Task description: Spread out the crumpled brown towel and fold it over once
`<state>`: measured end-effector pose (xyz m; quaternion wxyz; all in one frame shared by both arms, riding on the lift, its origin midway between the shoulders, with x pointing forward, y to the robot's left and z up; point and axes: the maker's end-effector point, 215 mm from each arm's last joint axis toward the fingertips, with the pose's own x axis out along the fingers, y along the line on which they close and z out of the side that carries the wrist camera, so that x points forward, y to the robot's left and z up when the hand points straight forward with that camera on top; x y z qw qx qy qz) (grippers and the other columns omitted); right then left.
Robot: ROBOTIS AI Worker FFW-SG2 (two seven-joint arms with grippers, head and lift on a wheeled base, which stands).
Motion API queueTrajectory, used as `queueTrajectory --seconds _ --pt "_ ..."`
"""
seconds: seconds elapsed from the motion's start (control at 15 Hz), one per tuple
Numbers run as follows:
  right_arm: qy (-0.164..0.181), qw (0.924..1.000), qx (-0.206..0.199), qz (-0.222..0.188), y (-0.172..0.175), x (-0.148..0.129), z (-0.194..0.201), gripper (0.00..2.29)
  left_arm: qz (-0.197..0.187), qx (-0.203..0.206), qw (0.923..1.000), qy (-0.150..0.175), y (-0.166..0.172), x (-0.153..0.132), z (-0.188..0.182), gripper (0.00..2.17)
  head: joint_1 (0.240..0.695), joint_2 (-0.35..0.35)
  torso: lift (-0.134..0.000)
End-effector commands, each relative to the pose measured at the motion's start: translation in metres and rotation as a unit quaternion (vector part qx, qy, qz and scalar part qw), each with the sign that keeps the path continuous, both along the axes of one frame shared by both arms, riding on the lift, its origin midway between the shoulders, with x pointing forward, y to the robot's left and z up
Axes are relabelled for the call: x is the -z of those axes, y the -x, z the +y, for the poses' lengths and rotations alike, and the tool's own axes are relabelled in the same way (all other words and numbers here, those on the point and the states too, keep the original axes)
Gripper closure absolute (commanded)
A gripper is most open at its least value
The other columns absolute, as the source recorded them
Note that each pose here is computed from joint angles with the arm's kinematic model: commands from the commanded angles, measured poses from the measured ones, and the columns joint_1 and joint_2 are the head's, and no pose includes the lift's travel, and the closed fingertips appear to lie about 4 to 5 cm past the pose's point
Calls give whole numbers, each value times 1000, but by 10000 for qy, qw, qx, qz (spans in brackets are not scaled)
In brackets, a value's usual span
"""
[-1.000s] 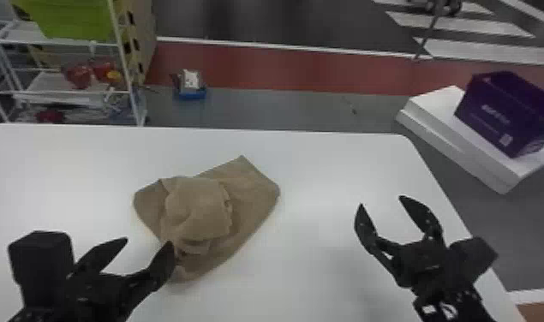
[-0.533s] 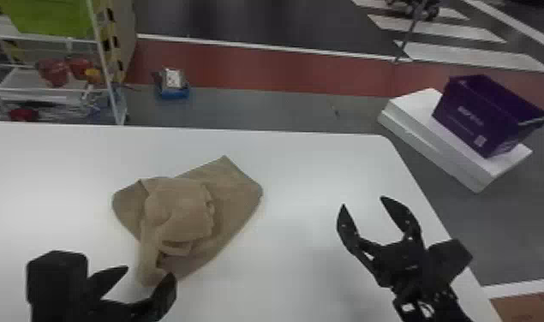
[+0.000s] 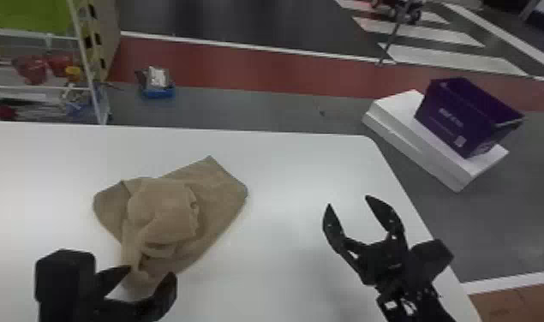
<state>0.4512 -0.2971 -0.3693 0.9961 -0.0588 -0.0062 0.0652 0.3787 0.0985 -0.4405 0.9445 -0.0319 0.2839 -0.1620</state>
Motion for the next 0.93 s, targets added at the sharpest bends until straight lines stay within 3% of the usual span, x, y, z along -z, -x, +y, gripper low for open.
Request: queueTrajectory --seconds 0.0,0.13,0.33,0.47,0.6,0.87 --pt "-14 10000 16 -27 1 1 -4 191 15 17 10000 -53 -3 6 -3 424 695 -265 -123" --pt "-11 10000 22 -23 1 2 -7 191 13 12 10000 -55 -3 6 -3 657 695 -269 -123" --pt "-35 10000 28 -81 1 -1 -9 191 -83 -102 9998 -130 -5 -4 4 1477 695 -273 -123" --pt "-54 9999 21 -139 1 -5 -9 191 -173 -134 9997 -125 -4 -15 5 1801 695 -271 -123" --pt "-74 9998 15 -182 2 -8 -9 191 -334 -198 9992 -122 -6 -33 10 1804 695 -269 -123" --pt "-132 9996 -8 -240 8 -10 -8 191 -869 -293 9958 -40 -17 -93 21 1801 695 -258 -123"
